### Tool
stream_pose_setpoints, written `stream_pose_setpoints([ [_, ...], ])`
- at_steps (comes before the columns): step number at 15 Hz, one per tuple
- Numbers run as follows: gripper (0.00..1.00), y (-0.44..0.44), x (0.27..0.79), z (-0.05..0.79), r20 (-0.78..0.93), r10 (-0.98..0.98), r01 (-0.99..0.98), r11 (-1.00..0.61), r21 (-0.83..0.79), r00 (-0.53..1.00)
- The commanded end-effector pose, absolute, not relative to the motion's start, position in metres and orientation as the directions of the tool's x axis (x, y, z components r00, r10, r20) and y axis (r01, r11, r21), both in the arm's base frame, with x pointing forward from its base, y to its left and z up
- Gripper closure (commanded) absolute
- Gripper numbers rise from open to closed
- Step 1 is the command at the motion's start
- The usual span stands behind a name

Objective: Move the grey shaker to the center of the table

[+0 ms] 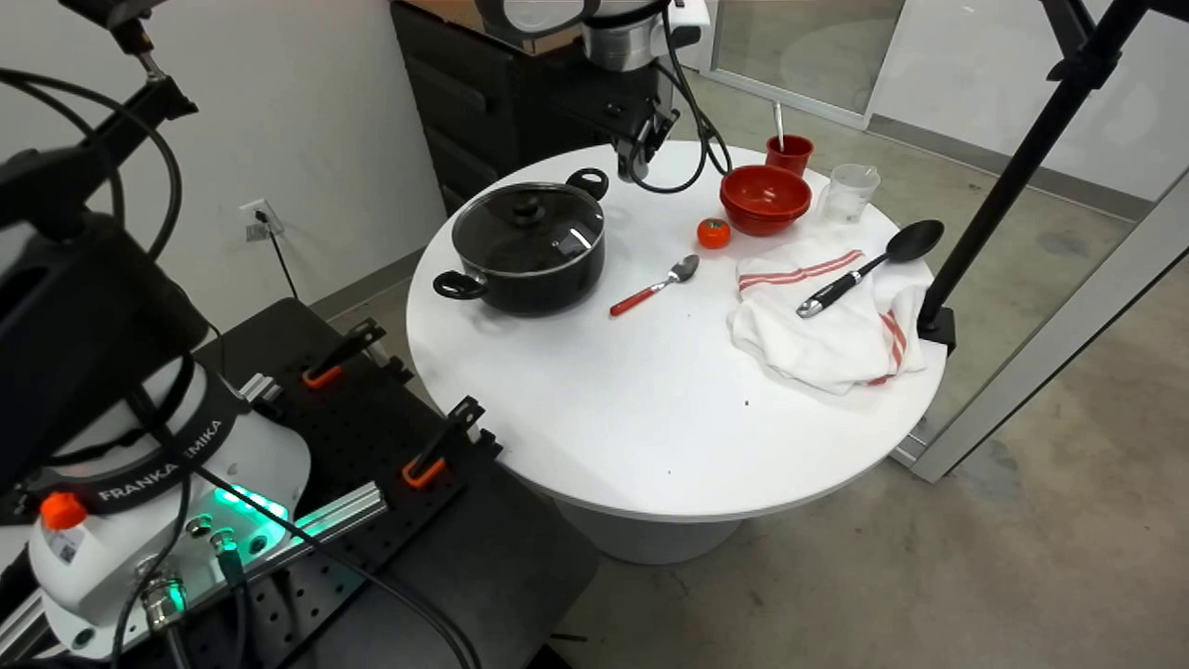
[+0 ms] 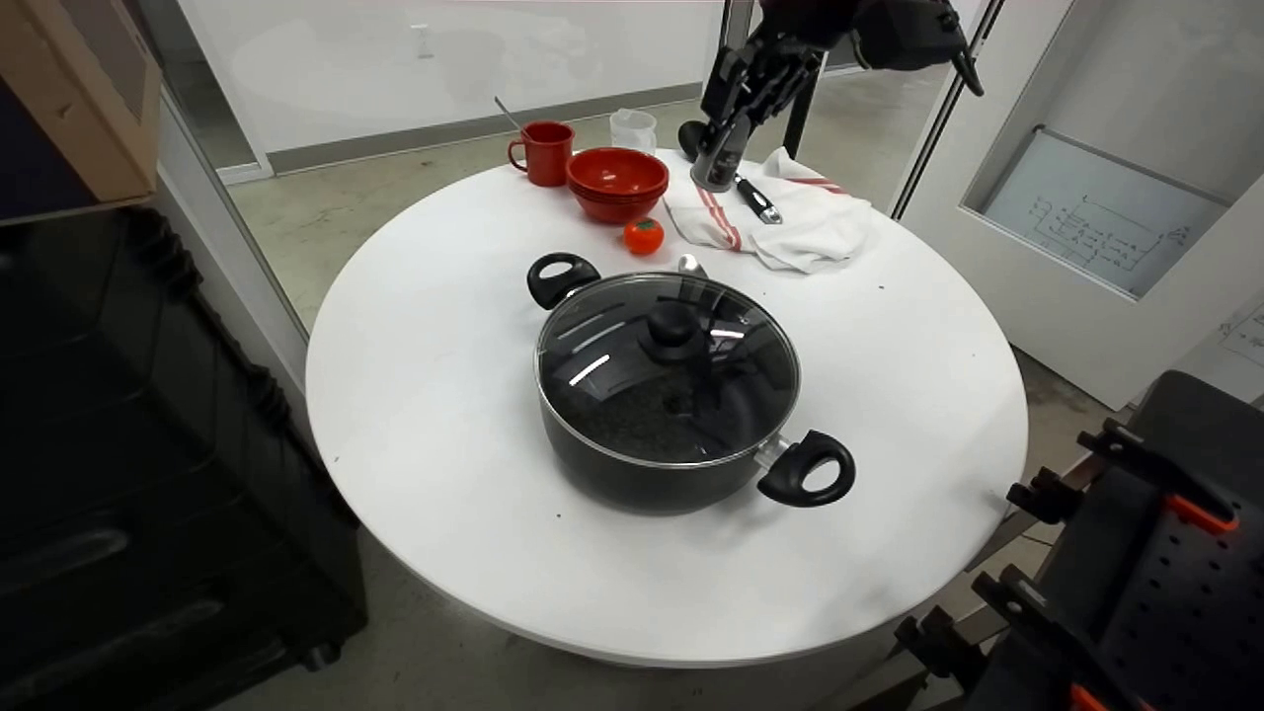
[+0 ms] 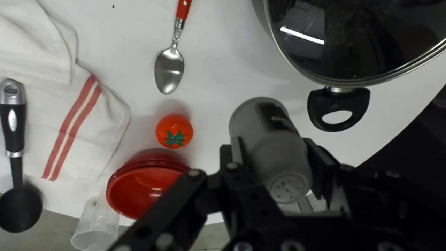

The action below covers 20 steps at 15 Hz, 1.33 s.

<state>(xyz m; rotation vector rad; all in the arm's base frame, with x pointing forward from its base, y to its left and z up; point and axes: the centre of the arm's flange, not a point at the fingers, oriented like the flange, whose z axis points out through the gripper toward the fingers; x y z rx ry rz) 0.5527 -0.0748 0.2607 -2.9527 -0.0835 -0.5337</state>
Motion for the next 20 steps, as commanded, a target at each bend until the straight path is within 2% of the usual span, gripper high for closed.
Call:
stream_pose_setpoints([
  [1,0.82,-0.082,0.583,0.254,0.330,-0.026,0.020,-0.990,-0.136,0.943],
  [8,0.82,-0.099,0.618,0.192,0.182,-0.132,-0.094,-0.975,-0.203,0.974],
  [15,0.82,-0.107,0.638,0.147,0.164,-0.166,-0.125,-0.964,-0.233,0.972],
  [20,0.82,-0.105,0.624,0.113,0.162,-0.110,-0.075,-0.974,-0.213,0.981],
])
